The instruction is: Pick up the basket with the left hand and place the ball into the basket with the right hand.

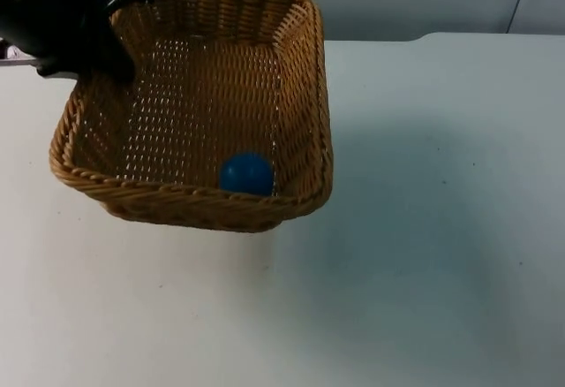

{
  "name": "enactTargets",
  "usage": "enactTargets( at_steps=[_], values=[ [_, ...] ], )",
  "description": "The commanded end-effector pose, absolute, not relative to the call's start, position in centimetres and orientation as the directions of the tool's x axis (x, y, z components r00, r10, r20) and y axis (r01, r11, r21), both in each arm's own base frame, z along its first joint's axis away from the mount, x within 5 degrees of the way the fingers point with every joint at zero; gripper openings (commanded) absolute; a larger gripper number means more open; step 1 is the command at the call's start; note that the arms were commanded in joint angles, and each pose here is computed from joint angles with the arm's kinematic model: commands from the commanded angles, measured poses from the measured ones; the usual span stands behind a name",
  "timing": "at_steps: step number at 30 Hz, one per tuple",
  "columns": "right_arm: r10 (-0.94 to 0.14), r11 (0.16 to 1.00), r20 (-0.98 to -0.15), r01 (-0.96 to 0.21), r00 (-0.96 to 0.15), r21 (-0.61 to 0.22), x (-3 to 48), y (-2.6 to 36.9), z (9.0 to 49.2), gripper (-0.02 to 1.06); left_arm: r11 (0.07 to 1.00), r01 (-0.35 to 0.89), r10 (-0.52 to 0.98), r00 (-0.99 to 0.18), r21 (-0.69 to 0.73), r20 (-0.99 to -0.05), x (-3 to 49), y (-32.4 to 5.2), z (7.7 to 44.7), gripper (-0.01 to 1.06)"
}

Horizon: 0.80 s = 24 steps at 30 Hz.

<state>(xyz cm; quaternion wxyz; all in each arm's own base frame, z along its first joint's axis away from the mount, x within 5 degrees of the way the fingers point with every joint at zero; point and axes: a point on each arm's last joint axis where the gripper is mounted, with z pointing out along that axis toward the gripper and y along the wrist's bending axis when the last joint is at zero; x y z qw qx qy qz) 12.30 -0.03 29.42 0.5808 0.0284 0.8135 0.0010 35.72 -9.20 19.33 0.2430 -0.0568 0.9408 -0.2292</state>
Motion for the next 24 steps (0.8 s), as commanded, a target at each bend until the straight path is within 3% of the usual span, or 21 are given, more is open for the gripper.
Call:
enactTargets(
  at_steps=[1,13,24],
  values=[
    [0.03,0.999,-0.945,0.044,-0.326,0.017,12.3,-0.1,29.3,1.04,0.86,-0.049,-0.291,-0.865,-0.508,-0.408,36.2,-9.7,19.0,0.0],
    [0.005,0.999,-0.944,0.046,-0.33,-0.011,12.3,-0.2,29.3,1.04,0.881,-0.138,-0.316,-0.884,-0.453,-0.345,37.3,-11.8,11.5,0.0],
    [0.002,0.999,-0.942,0.049,-0.336,-0.015,12.3,-0.2,29.2,1.04,0.886,-0.141,-0.321,-0.873,-0.442,-0.366,37.5,-12.0,11.2,0.0]
  ],
)
